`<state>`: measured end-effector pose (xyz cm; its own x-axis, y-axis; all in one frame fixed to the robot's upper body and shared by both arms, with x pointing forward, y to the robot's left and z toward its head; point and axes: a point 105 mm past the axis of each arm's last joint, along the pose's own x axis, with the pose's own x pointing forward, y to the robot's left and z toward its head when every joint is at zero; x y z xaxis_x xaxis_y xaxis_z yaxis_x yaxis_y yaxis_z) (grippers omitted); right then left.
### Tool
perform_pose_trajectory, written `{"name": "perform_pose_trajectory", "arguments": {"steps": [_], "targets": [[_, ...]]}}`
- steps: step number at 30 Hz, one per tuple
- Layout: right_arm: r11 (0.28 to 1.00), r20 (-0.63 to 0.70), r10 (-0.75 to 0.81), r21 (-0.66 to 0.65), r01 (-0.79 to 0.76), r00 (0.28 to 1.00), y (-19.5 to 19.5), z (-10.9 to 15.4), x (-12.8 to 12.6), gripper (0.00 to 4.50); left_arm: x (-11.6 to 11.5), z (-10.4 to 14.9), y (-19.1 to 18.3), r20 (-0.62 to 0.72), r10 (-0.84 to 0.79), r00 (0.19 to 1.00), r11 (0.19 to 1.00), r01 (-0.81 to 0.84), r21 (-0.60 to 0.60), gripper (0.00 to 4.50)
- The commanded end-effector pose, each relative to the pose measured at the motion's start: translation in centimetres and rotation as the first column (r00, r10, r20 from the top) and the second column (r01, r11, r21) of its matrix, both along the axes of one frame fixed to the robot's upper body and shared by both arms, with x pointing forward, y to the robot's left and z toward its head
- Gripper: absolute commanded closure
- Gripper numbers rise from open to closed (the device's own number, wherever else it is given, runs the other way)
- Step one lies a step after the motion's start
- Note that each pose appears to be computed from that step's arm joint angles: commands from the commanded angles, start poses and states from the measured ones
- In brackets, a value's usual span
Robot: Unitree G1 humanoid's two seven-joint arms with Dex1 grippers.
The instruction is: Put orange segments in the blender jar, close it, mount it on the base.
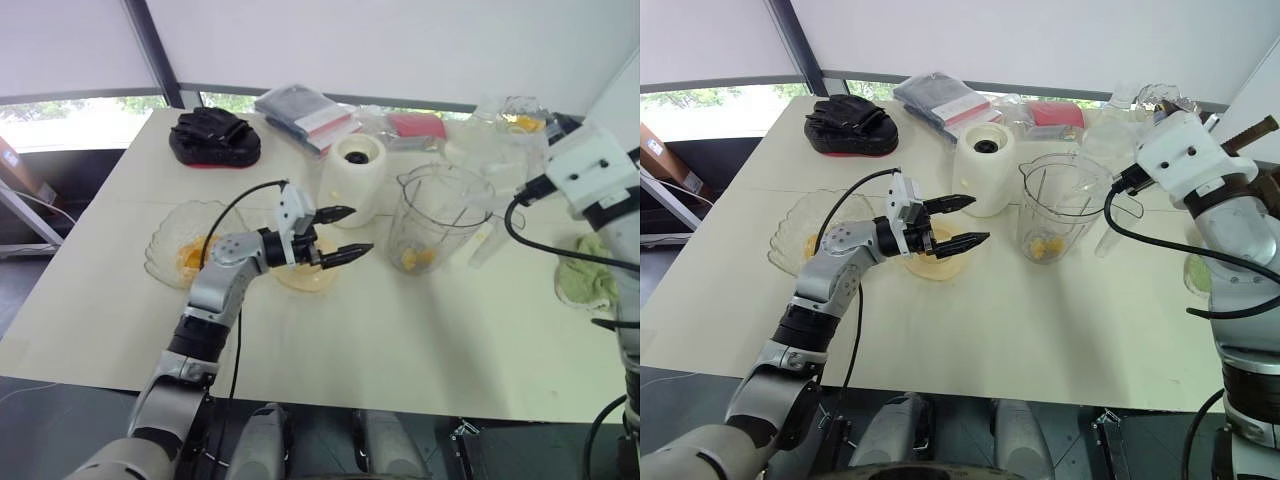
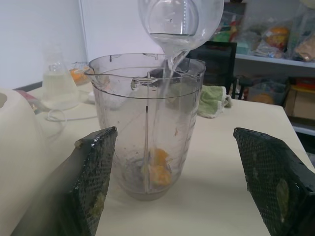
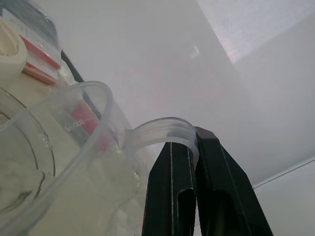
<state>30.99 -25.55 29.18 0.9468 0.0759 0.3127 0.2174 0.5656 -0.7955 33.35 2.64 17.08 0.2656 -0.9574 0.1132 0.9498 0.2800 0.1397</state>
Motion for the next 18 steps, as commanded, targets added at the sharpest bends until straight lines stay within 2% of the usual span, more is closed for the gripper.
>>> {"name": "perform_pose_trajectory", "arguments": {"steps": [1,5,8,10,13,18], "targets": [[0.976,0.086,-0.078,0.21,0.058,0.993,-2.1,1.6,-1.1,4.47,-0.2,1.3,-0.3,0.05,-0.023,0.998,1.0,0.024,-0.008,0.56],[0.888,0.054,-0.153,0.446,0.113,0.987,-4.2,0.7,-1.5,4.47,-0.2,1.3,-0.4,0.051,-0.028,0.998,1.0,0.028,-0.005,0.56],[0.744,0.017,-0.197,0.653,0.139,0.98,-5.7,-0.5,-1.9,4.47,-0.2,1.3,-0.5,0.05,-0.033,0.998,0.999,0.033,-0.002,0.56],[0.651,0.002,-0.21,0.746,0.139,0.978,-6.2,-1.0,-2.2,4.47,-0.2,1.3,-0.5,0.05,-0.035,0.998,0.999,0.035,0.0,0.56],[0.493,-0.008,-0.236,0.861,0.127,0.972,-7.2,-1.9,-2.8,4.47,-0.2,1.1,-0.5,0.048,-0.041,0.998,0.999,0.041,0.008,0.56],[0.299,0.032,-0.323,0.952,0.07,0.946,-8.9,-3.2,-4.6,4.47,-0.3,1.0,-0.6,0.045,-0.049,0.998,0.999,0.049,0.013,0.56]]}}
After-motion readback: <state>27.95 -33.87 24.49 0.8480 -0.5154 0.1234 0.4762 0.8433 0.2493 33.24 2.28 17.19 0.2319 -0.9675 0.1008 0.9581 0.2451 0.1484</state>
